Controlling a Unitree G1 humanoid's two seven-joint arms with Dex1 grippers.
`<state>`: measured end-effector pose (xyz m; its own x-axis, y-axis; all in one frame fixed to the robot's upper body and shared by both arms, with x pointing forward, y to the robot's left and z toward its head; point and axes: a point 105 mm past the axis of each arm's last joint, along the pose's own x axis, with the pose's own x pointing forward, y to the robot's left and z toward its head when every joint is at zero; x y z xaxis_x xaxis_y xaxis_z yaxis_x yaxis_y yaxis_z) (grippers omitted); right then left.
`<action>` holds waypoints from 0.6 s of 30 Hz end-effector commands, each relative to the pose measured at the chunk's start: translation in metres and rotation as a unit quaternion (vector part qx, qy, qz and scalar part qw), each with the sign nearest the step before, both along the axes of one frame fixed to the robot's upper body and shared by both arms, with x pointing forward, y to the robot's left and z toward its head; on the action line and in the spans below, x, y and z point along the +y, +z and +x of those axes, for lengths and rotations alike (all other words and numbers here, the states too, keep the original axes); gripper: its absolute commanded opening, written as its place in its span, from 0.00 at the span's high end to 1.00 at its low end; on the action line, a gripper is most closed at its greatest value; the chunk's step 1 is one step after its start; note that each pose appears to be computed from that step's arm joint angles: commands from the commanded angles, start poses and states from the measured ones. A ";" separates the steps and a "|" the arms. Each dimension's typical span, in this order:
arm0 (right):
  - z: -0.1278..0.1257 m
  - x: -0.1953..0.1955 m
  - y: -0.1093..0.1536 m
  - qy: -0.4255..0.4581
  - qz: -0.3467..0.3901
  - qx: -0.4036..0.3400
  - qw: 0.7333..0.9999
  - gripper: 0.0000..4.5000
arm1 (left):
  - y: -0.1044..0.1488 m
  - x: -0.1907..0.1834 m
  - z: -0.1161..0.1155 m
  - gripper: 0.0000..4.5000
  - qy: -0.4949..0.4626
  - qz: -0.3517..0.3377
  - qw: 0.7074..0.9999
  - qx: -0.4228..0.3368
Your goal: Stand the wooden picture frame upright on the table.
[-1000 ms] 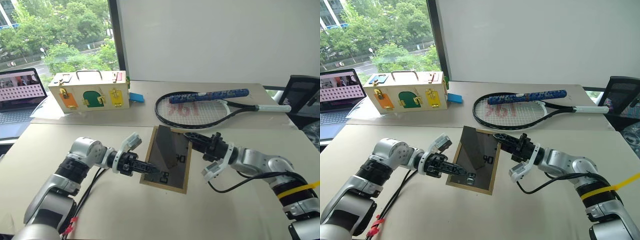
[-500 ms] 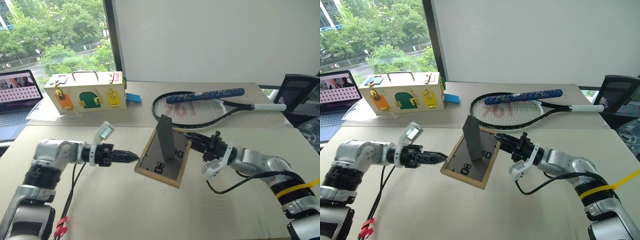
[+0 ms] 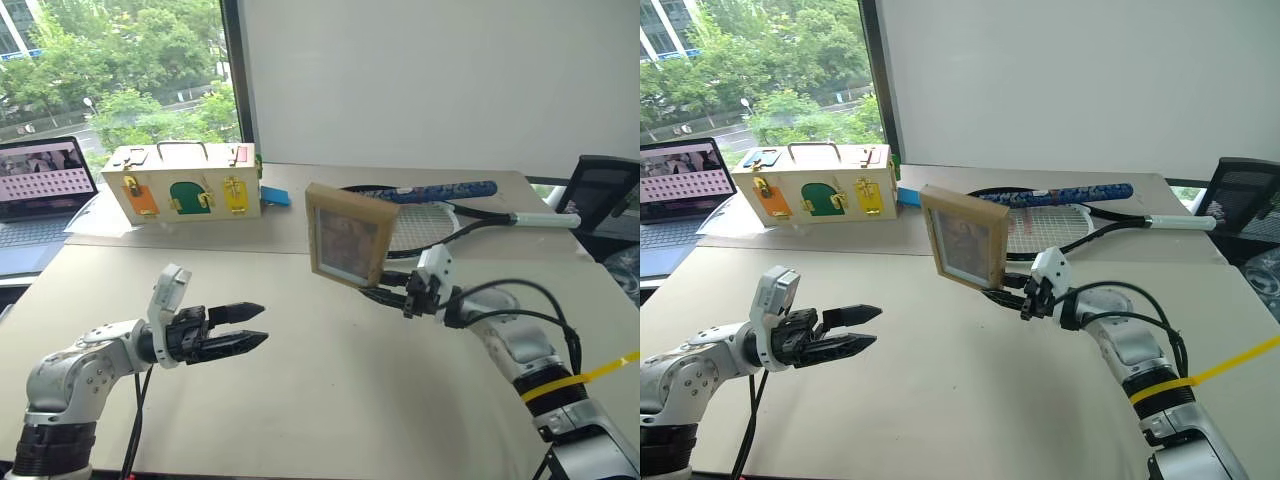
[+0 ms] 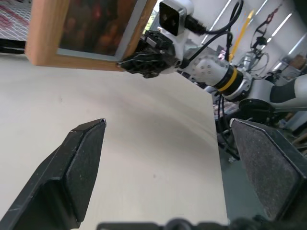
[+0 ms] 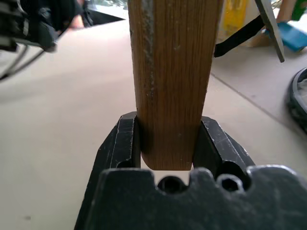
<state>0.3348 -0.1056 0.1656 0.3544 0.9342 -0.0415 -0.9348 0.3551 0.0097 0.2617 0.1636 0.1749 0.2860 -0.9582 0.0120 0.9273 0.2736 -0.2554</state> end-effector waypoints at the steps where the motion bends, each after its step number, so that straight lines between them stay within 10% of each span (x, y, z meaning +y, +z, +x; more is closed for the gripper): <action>1: -0.002 0.001 0.008 0.017 0.007 0.038 0.999 0.73 | 0.008 -0.005 0.008 0.00 0.025 0.020 0.997 -0.069; 18: 0.002 -0.006 -0.055 0.017 -0.006 0.161 0.987 0.73 | -0.015 -0.016 0.002 0.00 0.008 0.047 0.998 -0.039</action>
